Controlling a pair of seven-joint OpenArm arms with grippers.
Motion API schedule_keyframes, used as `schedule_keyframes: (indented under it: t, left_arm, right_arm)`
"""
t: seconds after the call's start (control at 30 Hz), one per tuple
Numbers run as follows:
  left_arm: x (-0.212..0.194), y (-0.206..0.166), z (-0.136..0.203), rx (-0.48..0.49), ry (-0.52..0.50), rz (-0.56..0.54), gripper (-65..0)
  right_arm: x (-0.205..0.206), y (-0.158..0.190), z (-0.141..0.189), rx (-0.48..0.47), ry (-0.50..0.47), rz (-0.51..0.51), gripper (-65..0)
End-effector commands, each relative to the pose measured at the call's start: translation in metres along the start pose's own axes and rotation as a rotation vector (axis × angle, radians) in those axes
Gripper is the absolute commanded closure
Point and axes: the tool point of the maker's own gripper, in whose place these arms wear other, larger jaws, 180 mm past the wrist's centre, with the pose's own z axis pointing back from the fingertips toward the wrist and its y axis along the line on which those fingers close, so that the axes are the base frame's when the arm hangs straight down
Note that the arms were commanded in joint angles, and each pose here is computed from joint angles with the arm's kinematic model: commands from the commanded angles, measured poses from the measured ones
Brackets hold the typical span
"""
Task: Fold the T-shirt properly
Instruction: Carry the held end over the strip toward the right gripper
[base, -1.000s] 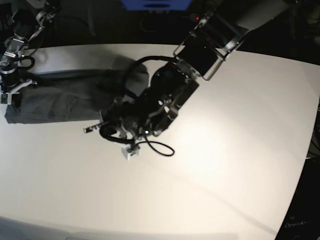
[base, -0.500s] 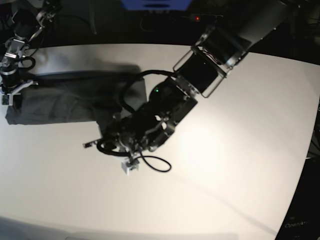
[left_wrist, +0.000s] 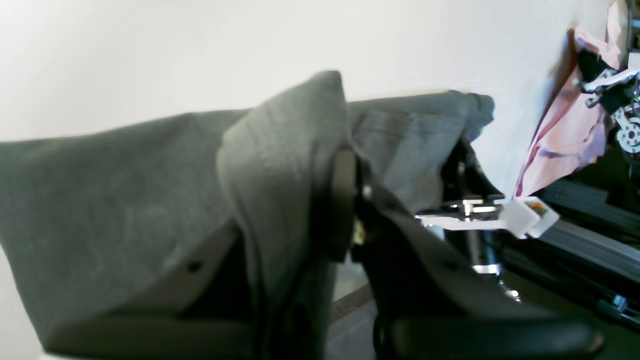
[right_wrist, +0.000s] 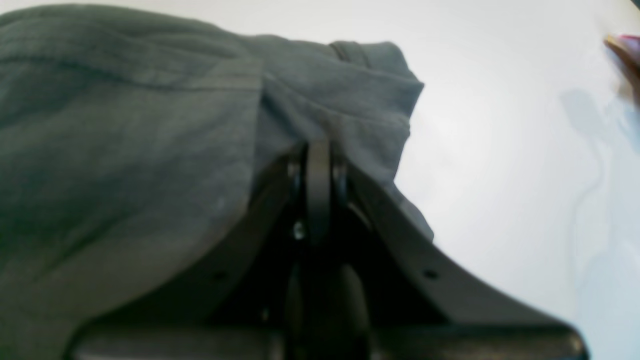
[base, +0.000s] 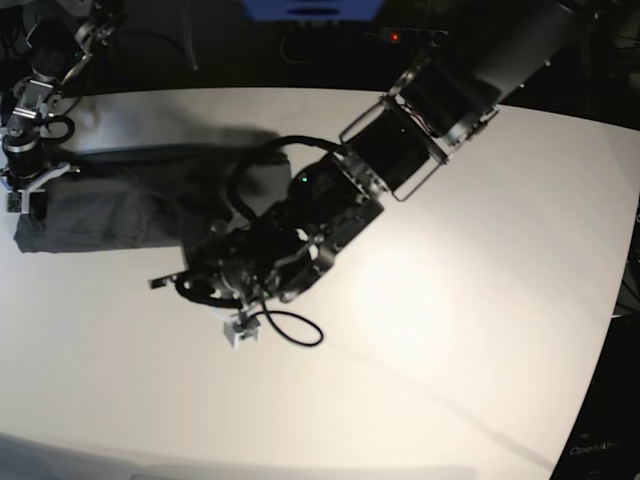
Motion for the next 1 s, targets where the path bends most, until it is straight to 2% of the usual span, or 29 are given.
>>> schedule_keyframes:
  t: [0.0, 0.27, 0.5, 0.97]
  left_arm:
    - [0.02, -0.021, 0.007, -0.044, -0.049, -0.017, -2.7]
    - [0.017, -0.015, 0.002, -0.021, -0.052, -0.027, -2.7]
    - [-0.004, -0.027, -0.001, -0.051, 0.013, -0.044, -2.7]
    - [-0.006, -0.033, -0.001, -0.088, 0.024, -0.064, -2.7]
  right_arm:
    - [-0.093, 0.077, 0.024, 0.257, 0.408, 0.059, -0.3]
    - [-0.09, 0.077, 0.022, 0.257, 0.402, 0.059, -0.3]
    - [-0.091, 0.077, 0.022, 0.258, 0.405, 0.06, -0.3]
    - [-0.089, 0.084, 0.02, 0.281, 0.408, 0.083, -0.3]
